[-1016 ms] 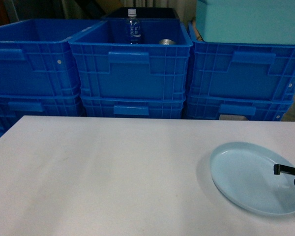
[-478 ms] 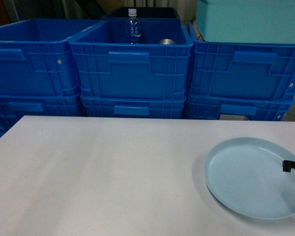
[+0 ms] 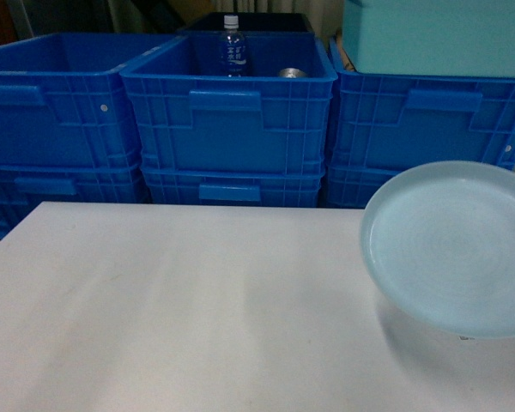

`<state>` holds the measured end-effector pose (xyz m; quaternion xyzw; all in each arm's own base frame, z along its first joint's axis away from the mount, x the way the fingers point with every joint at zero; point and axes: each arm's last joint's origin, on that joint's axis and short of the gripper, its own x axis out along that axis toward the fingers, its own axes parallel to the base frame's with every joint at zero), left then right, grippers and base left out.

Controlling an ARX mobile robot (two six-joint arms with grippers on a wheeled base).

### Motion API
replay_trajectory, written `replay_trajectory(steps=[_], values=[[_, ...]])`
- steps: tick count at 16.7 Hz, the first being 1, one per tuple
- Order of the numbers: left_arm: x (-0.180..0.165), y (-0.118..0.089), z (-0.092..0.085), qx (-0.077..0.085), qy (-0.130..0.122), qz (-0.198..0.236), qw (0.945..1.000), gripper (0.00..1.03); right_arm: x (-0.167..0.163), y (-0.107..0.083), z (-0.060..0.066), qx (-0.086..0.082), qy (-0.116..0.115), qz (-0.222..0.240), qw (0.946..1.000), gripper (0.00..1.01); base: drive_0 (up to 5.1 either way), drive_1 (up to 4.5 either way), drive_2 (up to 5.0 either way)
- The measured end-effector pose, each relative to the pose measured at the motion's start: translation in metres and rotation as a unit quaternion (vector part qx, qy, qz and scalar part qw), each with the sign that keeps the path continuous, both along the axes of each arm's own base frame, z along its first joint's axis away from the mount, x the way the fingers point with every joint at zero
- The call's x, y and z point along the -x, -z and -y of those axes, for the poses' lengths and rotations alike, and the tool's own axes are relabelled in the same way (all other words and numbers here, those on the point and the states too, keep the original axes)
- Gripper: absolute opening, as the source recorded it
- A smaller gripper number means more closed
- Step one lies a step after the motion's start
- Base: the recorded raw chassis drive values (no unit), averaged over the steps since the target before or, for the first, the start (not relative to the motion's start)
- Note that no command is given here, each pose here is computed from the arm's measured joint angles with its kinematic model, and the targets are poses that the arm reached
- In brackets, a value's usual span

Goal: Place blue tray on left shelf second layer neatly

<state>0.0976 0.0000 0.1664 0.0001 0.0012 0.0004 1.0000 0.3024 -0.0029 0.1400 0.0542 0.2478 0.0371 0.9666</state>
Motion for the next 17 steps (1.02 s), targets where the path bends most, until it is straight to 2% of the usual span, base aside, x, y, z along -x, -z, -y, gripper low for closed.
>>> replay_trajectory(steps=[3, 6, 8, 10, 11, 12, 14, 17], values=[[0.0, 0.0, 0.0, 0.0, 0.0, 0.0, 1.0, 0.98, 0.029, -0.031, 0.003, 0.018, -0.025, 0.08, 0.9963, 0.02, 0.0, 0.0, 0.0], [0.0, 0.0, 0.0, 0.0, 0.0, 0.0, 1.0, 0.98, 0.064, -0.051, 0.003, 0.041, -0.035, 0.146, 0.9878, 0.02, 0.0, 0.0, 0.0], [0.0, 0.0, 0.0, 0.0, 0.0, 0.0, 1.0, 0.98, 0.089, -0.061, 0.0, 0.049, -0.048, 0.176, 0.9821, 0.02, 0.0, 0.0, 0.0], [0.0, 0.0, 0.0, 0.0, 0.0, 0.0, 1.0, 0.98, 0.109, -0.071, -0.007, 0.049, -0.062, 0.197, 0.9772, 0.02, 0.0, 0.0, 0.0], [0.0, 0.0, 0.0, 0.0, 0.0, 0.0, 1.0, 0.98, 0.126, -0.077, -0.009, 0.05, -0.068, 0.217, 0.9726, 0.02, 0.0, 0.0, 0.0], [0.0, 0.0, 0.0, 0.0, 0.0, 0.0, 1.0, 0.98, 0.134, -0.08, -0.006, 0.052, -0.06, 0.227, 0.9707, 0.02, 0.0, 0.0, 0.0], [0.0, 0.0, 0.0, 0.0, 0.0, 0.0, 1.0, 0.98, 0.149, -0.079, -0.005, 0.05, -0.058, 0.229, 0.9703, 0.02, 0.0, 0.0, 0.0], [0.0, 0.0, 0.0, 0.0, 0.0, 0.0, 1.0, 0.98, 0.165, -0.075, -0.009, 0.046, -0.074, 0.233, 0.9685, 0.02, 0.0, 0.0, 0.0]])
